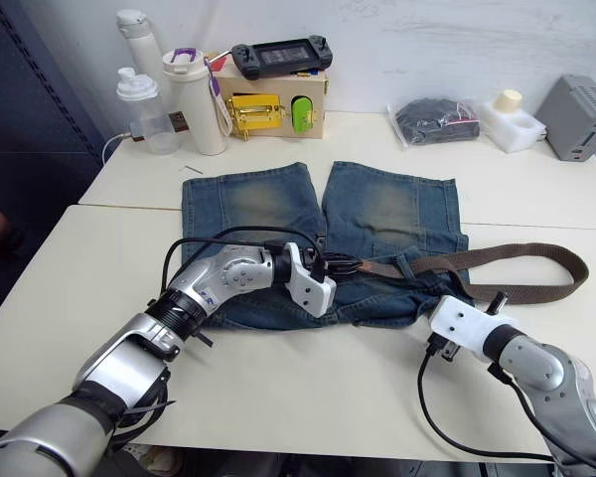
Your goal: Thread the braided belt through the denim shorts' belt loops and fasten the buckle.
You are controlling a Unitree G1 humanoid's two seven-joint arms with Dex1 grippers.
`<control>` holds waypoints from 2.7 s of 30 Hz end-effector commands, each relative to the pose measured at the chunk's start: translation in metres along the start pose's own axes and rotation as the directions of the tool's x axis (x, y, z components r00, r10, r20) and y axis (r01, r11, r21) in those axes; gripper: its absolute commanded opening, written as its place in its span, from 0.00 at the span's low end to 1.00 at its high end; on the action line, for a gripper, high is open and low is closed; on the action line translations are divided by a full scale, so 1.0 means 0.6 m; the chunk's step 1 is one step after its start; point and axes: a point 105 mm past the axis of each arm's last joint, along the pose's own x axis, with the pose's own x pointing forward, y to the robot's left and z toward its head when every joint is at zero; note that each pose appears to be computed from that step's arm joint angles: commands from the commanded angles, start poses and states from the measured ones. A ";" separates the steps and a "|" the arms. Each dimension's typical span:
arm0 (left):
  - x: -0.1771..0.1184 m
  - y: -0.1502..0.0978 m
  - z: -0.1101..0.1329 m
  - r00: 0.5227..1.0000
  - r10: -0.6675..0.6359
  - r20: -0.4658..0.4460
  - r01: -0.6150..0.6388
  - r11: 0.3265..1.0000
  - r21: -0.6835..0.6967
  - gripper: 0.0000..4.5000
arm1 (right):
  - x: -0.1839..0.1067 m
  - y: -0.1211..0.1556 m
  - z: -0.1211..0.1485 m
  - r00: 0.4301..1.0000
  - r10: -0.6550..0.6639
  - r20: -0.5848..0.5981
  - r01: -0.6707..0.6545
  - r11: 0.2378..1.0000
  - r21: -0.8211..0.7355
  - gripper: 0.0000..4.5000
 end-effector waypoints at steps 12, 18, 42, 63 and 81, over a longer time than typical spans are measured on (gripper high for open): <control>-0.005 0.012 0.003 0.996 0.085 -0.020 -0.085 0.996 -0.008 0.00 | -0.080 -0.093 0.095 0.960 0.004 0.280 -0.204 0.693 0.692 0.99; -0.001 0.014 0.007 0.995 0.099 -0.016 -0.099 0.995 -0.013 0.00 | -0.066 -0.039 0.180 0.818 0.104 0.565 -0.569 0.280 0.773 0.99; 0.002 0.028 0.018 0.990 0.137 0.013 -0.137 0.990 0.014 0.00 | 0.028 -0.028 0.160 0.923 -0.252 0.290 -0.384 -0.561 0.733 0.99; 0.006 0.026 0.026 0.975 0.215 0.056 -0.162 0.862 -0.480 0.58 | 0.052 -0.015 0.147 0.937 -0.263 0.230 -0.345 -0.598 0.723 0.00; -0.190 0.061 0.015 0.945 0.324 -0.039 -0.141 0.298 -0.944 0.75 | 0.055 -0.016 0.149 0.939 -0.220 0.265 -0.341 -0.488 0.804 0.00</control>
